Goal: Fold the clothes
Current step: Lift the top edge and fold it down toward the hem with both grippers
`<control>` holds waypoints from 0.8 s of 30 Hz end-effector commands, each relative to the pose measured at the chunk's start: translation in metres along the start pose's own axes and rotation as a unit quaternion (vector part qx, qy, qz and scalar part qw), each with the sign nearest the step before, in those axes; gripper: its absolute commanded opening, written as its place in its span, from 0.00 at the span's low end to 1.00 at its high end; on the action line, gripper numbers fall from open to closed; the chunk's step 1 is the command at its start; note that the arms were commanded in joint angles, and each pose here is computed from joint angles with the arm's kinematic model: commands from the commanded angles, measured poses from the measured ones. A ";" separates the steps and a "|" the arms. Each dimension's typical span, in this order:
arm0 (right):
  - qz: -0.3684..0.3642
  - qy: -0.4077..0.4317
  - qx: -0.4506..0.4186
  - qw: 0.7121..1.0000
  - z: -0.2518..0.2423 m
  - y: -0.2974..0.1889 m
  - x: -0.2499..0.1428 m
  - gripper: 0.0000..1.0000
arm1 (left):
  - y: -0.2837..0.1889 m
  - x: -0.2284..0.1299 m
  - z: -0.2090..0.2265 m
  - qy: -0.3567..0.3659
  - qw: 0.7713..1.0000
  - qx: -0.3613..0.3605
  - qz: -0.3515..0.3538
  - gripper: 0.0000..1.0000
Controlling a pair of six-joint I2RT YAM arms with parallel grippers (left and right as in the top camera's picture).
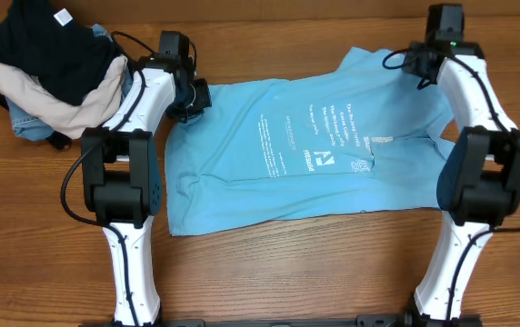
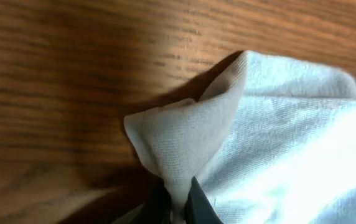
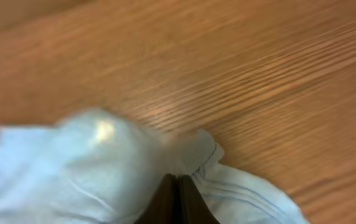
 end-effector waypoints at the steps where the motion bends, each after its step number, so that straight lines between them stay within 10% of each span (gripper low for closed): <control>1: -0.052 0.042 -0.026 0.997 -0.014 -0.051 0.034 0.04 | 0.010 -0.011 0.001 0.004 0.999 0.005 0.031 0.04; 24: 0.131 0.154 -0.137 0.970 -0.068 -0.077 -0.056 0.04 | -0.076 -0.072 0.069 -0.114 0.963 0.157 0.187 0.04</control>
Point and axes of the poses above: each gripper's point midway between its finger pads, its own y axis out along the fingers, its own z axis along the line the jaws close on, x = y × z, the point moved 1 cm from there along -y, back along the fingers, and after that the axes turned 1 degree about y, right-handed, at the moved point
